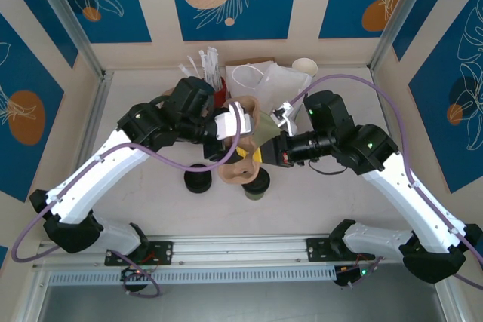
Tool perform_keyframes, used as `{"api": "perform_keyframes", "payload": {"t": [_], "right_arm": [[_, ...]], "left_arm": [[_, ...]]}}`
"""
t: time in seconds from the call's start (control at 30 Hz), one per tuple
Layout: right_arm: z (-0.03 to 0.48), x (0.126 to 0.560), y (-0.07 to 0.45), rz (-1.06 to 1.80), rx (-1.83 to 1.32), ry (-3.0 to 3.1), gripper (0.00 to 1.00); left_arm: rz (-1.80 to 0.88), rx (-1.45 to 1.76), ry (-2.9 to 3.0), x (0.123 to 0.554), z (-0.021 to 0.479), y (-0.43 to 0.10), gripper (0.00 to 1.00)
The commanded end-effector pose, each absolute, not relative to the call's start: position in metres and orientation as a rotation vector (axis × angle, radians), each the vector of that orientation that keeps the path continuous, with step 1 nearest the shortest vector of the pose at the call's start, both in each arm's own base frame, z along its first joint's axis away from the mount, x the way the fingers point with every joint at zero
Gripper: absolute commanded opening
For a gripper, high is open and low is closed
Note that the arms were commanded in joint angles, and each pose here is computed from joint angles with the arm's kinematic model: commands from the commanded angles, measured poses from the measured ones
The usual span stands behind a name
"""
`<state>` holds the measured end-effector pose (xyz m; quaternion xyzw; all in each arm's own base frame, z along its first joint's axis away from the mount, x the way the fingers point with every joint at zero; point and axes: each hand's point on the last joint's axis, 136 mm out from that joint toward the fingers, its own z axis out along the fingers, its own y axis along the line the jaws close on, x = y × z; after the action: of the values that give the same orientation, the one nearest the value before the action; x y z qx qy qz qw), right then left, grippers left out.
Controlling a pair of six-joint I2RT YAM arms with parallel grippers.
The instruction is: Pack the takeout coffee
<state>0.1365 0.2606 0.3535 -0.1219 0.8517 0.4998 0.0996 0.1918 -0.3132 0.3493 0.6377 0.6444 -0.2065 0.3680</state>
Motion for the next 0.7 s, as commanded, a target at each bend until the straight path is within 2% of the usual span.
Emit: {"api": "perform_keyframes", "payload": {"t": [0.0, 0.1, 0.47, 0.67], "right_arm": [[0.353, 0.128, 0.262, 1.523, -0.389, 2.520, 0.00], [0.351, 0.128, 0.261, 1.522, -0.390, 2.519, 0.00], [0.350, 0.125, 0.256, 1.501, -0.409, 2.506, 0.00], [0.349, 0.125, 0.255, 1.496, -0.413, 2.507, 0.00]], "left_arm": [[-0.502, 1.682, 1.645, 0.188, 0.343, -0.312, 0.64], [-0.504, 1.684, 1.650, 0.190, 0.341, -0.313, 0.60], [-0.498, 1.718, 1.639, 0.189, 0.333, -0.315, 0.59], [-0.486, 1.714, 1.646, 0.194, 0.332, -0.318, 0.53]]}}
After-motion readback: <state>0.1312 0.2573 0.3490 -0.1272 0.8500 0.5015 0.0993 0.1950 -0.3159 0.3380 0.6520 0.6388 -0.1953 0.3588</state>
